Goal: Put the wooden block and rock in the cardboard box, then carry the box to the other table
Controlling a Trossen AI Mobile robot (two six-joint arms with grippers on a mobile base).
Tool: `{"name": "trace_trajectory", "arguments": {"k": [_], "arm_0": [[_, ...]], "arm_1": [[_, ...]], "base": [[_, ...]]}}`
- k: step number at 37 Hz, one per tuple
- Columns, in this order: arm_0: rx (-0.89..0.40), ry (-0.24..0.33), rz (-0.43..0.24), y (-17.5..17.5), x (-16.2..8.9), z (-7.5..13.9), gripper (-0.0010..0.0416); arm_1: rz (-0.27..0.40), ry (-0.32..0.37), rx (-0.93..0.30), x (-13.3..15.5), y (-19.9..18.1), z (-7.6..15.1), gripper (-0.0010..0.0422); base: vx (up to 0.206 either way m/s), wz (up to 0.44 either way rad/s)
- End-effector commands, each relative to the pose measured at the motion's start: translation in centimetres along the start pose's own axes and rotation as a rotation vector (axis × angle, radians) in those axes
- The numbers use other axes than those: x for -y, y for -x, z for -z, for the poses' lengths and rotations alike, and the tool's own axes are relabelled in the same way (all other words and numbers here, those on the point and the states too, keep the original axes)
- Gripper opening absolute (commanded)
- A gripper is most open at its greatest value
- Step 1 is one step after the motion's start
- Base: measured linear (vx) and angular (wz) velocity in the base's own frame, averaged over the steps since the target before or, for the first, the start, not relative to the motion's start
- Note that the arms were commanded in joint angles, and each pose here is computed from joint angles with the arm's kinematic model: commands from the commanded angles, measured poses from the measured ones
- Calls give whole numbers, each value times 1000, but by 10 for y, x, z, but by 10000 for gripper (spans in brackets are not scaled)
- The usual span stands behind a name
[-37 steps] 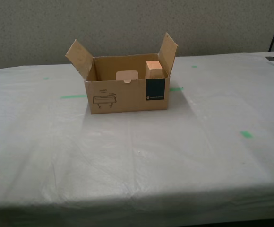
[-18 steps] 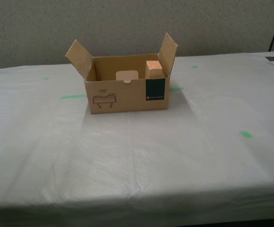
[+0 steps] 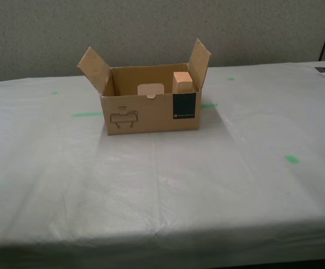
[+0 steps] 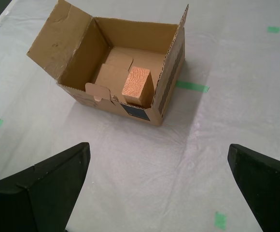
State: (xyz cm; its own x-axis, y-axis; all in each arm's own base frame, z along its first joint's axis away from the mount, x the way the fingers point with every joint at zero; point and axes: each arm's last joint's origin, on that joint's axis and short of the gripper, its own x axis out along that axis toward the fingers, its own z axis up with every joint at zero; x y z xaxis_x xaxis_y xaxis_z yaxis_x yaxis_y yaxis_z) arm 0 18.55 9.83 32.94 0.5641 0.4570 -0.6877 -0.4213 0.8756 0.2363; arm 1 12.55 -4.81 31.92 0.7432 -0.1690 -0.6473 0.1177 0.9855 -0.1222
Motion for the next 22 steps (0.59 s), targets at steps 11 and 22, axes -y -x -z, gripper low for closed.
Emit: {"name": "trace_trajectory", "arguments": {"k": [11,22], "arm_0": [[2,-1,4,0,0,0,399],[2,-1,4,0,0,0,398]], "arm_1": [[-1,2,1,0,0,0,398],[-1,2,2,0,0,0,398]], "base": [[0,0],[0,0]]}}
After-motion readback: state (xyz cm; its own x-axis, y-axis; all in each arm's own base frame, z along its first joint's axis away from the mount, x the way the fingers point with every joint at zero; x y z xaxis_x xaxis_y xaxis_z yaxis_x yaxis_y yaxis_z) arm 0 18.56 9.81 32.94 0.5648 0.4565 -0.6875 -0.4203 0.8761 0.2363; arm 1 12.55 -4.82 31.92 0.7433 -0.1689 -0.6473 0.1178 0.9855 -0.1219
